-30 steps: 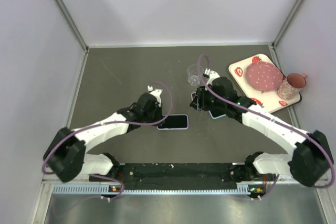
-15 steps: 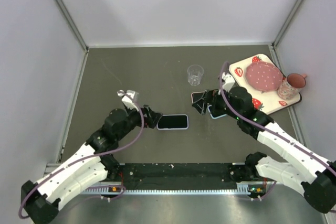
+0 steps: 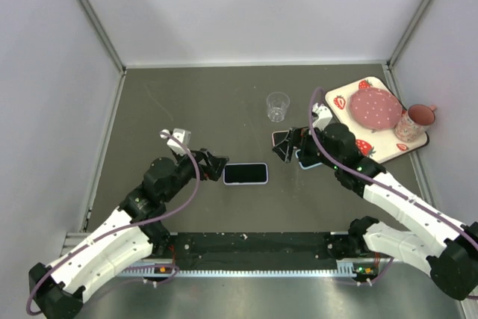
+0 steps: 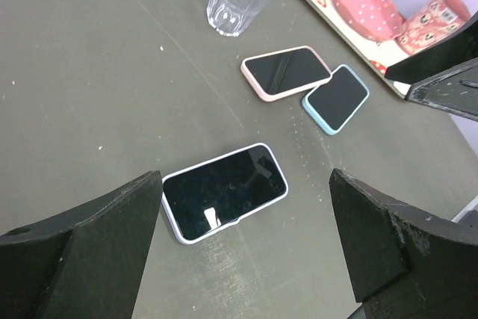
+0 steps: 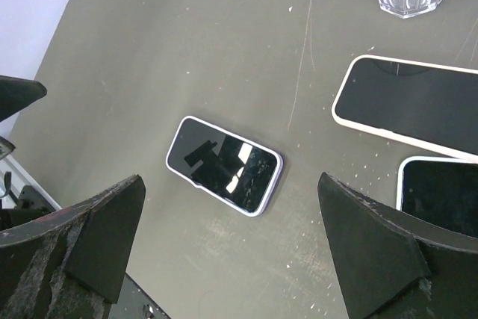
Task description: Put the phone into the phone case
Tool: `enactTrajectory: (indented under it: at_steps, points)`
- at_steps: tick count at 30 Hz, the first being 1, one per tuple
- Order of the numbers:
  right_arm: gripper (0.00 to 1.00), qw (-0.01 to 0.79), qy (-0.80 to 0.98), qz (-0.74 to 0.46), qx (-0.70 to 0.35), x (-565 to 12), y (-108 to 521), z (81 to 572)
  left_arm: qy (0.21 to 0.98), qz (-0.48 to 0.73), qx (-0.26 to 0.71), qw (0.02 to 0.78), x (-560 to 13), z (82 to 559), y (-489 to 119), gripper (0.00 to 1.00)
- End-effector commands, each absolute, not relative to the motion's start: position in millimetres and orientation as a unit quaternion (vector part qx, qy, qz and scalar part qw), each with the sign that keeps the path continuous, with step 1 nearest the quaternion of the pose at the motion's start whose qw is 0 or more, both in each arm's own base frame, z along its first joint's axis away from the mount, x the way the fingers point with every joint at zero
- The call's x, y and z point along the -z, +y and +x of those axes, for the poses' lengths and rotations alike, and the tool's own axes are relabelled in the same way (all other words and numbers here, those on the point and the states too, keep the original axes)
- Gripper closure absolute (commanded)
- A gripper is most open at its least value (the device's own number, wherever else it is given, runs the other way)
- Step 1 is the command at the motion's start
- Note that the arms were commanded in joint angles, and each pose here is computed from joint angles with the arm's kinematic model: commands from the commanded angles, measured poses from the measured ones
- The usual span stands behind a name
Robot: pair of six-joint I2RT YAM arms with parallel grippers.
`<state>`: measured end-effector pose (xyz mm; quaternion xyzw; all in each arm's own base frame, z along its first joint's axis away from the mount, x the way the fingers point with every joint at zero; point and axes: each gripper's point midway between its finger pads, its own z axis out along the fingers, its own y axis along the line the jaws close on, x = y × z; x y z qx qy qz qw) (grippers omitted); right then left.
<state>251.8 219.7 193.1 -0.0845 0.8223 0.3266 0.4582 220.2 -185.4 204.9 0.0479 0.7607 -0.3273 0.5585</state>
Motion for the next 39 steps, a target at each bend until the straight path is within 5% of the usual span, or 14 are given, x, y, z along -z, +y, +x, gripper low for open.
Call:
enactTrajectory:
  at_steps: [1, 22, 39]
  points:
    - [0.01, 0.474, 0.813, -0.075, -0.329, -207.4, 220.2, 262.8, 0.762, 0.047, 0.317, 0.563, -216.1, 230.2, -188.0, 0.01]
    - [0.01, 0.479, 0.821, -0.065, -0.303, -209.9, 214.9, 275.1, 0.764, 0.042, 0.271, 0.584, -219.6, 247.7, -180.9, 0.02]
    - [0.01, 0.594, 0.757, -0.023, -0.269, -236.0, 177.5, 280.0, 0.738, 0.008, 0.215, 0.640, -223.5, 250.1, -144.6, 0.02]
